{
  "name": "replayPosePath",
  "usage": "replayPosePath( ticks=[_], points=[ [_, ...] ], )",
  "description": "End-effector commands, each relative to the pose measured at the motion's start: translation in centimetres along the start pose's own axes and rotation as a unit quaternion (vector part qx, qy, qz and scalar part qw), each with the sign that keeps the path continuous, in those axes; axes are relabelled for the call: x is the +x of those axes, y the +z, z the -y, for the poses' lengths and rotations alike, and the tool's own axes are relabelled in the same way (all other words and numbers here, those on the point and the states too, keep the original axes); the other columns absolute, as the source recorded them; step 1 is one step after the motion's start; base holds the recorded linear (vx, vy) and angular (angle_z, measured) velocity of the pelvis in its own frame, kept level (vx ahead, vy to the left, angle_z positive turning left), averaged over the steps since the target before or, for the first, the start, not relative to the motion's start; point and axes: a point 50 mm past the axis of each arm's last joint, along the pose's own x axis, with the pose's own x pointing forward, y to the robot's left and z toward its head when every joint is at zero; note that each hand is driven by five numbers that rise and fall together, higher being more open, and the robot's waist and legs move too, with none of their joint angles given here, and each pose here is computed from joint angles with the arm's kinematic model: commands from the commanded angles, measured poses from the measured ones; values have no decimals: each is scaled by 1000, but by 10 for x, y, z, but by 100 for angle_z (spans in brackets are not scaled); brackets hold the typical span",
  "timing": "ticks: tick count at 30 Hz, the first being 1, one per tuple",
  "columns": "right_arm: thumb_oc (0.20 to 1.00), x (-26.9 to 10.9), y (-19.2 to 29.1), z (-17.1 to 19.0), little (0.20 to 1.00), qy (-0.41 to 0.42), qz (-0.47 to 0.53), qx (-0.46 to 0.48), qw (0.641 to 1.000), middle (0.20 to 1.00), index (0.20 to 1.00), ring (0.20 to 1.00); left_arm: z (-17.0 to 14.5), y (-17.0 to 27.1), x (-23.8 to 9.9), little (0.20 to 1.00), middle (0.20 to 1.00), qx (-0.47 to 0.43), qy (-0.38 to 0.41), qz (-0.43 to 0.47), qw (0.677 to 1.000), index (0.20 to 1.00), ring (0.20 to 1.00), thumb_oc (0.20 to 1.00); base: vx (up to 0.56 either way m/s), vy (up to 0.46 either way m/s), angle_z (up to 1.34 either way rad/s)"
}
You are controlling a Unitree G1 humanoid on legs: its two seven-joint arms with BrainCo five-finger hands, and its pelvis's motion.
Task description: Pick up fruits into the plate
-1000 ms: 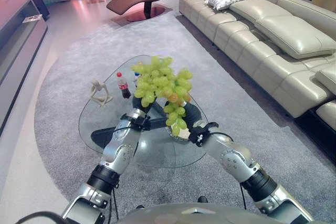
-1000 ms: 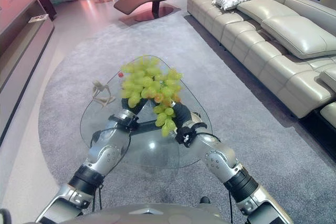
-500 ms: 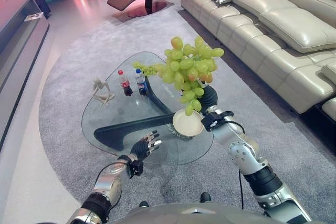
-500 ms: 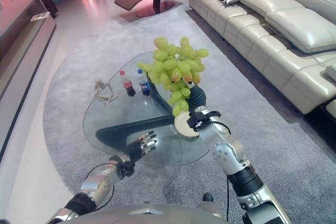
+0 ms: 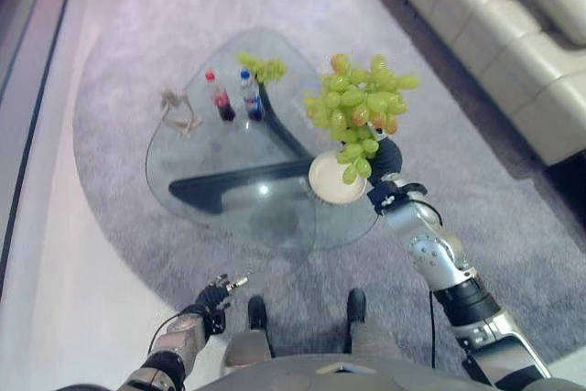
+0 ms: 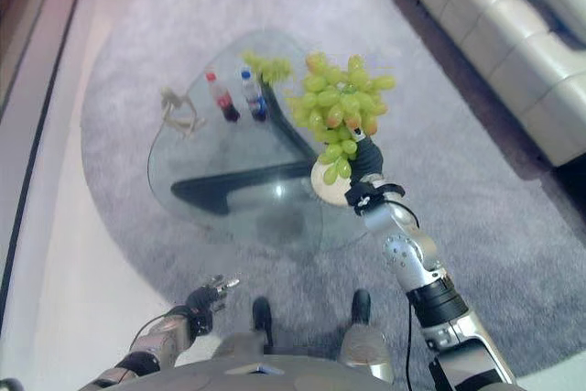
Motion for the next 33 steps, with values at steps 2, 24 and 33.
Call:
replayPosePath(
  ticks=[2,24,33],
  points=[
    [200,12,58,-15,200,28,158,-10,987,200,200,200,-25,32,3,1000,1000,-8,93,75,993,1000,1000,1000,-60,-45,19],
    [200,44,163,69,200,-167,268,-207,926,200,200,200,-21,46,-3,1000,1000,39,136,153,978,1000,1000,1000,-32,-4,10],
    [200,49,206,80,200,-272,255,-310,875,200,200,200,-10,45,-5,1000,1000,32,115,163,979,1000,1000,1000,56,29,10]
  ],
)
